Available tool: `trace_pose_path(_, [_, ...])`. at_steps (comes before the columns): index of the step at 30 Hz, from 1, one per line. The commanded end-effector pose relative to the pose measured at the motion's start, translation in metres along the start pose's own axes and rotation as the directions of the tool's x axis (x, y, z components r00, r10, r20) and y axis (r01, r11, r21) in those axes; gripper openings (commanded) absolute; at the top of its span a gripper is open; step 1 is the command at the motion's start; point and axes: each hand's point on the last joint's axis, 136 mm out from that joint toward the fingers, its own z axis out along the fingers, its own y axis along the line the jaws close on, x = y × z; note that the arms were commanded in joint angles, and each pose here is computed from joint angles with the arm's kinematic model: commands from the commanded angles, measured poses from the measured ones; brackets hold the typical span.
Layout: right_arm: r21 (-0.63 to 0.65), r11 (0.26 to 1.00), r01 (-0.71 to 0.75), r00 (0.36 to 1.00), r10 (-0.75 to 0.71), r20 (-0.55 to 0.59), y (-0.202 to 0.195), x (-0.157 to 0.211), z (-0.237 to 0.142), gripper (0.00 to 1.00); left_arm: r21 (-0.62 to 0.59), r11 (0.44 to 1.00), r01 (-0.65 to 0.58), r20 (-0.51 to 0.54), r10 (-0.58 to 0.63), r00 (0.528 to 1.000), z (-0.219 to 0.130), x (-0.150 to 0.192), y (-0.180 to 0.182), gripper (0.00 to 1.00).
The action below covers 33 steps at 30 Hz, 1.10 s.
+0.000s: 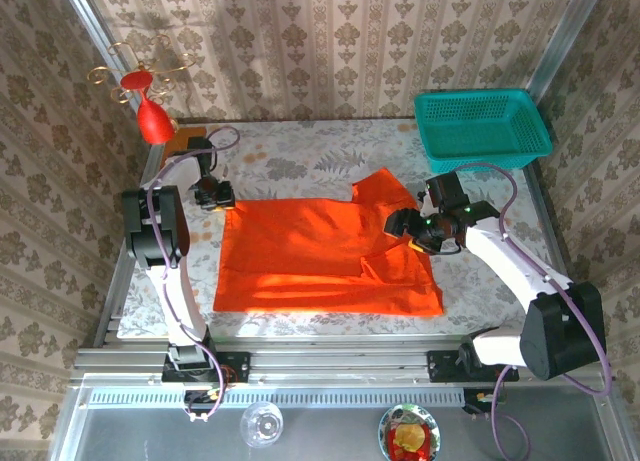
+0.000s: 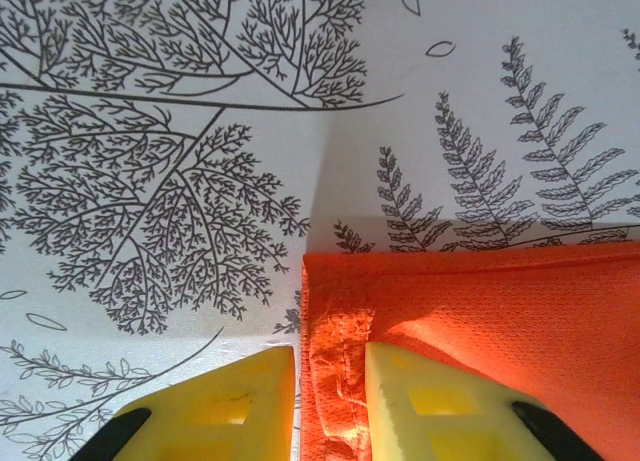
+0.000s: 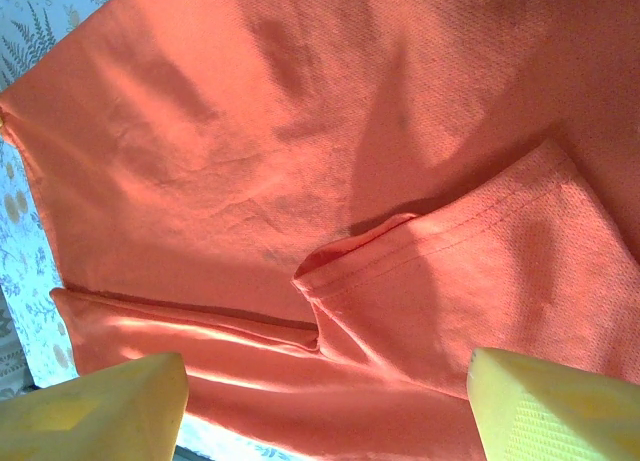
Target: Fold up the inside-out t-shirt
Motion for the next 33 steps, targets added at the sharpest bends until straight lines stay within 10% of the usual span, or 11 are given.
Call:
trace_pose_path(1, [0.012,1.0,-0.008,1.0,0.008,-0.004,0.0,-0.002,-0.001,0.75,0.004,1.0,-0.015,0.003,0.015,1.0,-0.002,-0.008,0.001,0.26])
trace_pose_path(22, [0.093,0.994,0.058,0.997,-0.062,0.037,0.001,-0.039,0.016,0.75,0.0,1.0,-0.022,-0.063,0.022,0.998,0.015,-0.003,0.006,0.12])
trace_pose_path(33, [0.259,0.901,0.349,0.928,-0.37,0.036,0.006,-0.123,0.055,0.52,0.004,0.999,-0.032,-0.057,0.032,0.998,0.014,-0.003,0.003,0.0])
